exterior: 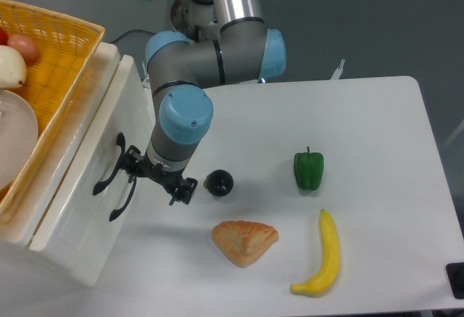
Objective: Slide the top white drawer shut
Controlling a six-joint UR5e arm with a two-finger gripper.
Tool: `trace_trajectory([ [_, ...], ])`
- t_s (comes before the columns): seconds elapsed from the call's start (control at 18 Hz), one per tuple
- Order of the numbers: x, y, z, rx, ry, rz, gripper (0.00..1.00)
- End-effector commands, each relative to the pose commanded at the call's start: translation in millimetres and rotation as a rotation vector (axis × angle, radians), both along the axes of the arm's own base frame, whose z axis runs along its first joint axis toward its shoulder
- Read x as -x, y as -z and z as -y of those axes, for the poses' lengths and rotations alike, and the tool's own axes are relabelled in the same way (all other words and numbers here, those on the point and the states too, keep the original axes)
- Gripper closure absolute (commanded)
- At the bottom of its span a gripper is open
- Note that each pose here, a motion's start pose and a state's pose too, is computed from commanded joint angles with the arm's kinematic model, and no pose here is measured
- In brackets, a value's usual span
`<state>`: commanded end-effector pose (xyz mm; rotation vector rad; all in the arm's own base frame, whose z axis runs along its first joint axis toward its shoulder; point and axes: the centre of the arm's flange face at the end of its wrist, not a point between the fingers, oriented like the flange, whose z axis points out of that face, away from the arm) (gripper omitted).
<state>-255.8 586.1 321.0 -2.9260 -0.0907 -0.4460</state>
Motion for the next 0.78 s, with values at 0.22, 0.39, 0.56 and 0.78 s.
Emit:
trace_trajectory([
  [0.22,-3.6,0.0,-1.6,0.000,0.006,0.000,0.00],
  [0.39,-2.9,0.7,-0.9,0.001,0.005,0.001,0.00],
  [0.56,2.7,-1.8,0.9,-0.005,-0.003,-0.002,0.00],
  [0.78,29.9,-13.0,7.4,-0.028,-0.033,-0.025,0.00],
])
